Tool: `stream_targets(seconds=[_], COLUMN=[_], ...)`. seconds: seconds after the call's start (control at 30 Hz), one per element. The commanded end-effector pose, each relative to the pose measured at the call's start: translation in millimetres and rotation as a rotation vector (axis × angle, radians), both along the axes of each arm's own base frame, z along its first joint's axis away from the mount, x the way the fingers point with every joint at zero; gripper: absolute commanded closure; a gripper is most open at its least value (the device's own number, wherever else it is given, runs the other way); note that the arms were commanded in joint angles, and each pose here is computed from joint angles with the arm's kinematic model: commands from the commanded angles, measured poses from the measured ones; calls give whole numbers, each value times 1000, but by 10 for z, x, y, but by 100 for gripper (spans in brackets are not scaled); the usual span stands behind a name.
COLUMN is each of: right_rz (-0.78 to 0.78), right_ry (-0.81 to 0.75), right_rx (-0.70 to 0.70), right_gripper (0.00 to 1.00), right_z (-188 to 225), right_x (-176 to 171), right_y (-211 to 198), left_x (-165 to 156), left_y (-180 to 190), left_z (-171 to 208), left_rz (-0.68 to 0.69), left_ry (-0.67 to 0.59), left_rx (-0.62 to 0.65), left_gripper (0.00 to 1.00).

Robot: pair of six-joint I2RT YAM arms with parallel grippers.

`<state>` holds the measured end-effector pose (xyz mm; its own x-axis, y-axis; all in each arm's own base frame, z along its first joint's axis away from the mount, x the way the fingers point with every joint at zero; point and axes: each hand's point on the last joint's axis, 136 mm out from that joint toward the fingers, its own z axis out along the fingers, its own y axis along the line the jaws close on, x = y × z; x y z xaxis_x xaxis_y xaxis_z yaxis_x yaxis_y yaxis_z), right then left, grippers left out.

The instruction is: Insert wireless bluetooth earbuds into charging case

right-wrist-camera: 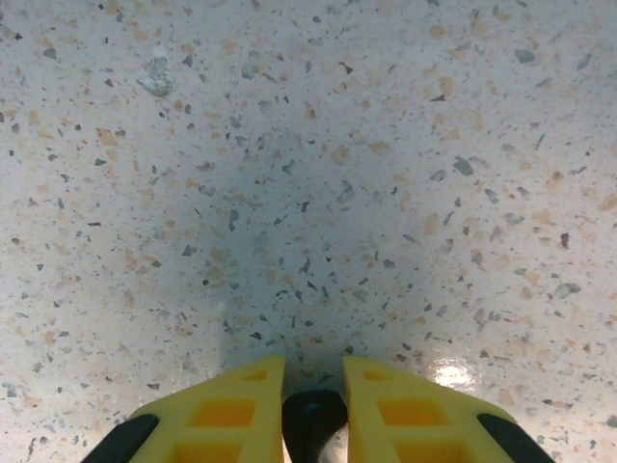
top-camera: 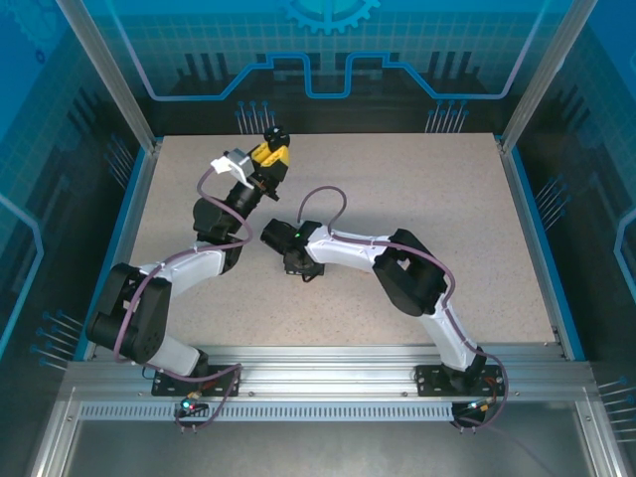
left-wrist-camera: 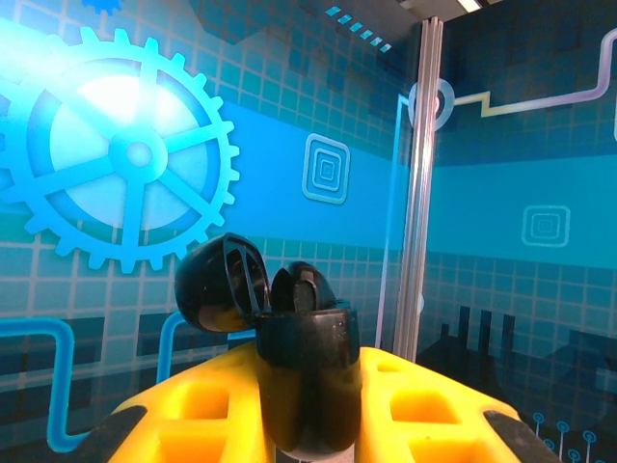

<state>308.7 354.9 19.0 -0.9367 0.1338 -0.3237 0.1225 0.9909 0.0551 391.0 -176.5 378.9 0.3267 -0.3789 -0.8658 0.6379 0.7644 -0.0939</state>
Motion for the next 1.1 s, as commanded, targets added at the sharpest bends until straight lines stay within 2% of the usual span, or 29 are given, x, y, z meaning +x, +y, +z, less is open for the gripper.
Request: stream_targets(seconds=[0.0,0.4,0.87,1.07], right_rz=[-24,-50,-56,-51], right_ry=[11,-122,-329,-410], right_rx=[-23,39,142,180], right_gripper=[81,83,84,85], right_z=[-14,528,1569,1999], right_x=[-37,106,418,500], right_y=[-155,-335,-729,-932], left_x=[-127,-176,-299,-325], left_y=[76,67,20,-40], left_z=[200,312,519,499], left_rz=[1,-14,-61,-91], left_ry=[-59,-86,-141,-142], left_rx=[-32,-36,-33,-17], left_gripper=[100,100,100,100])
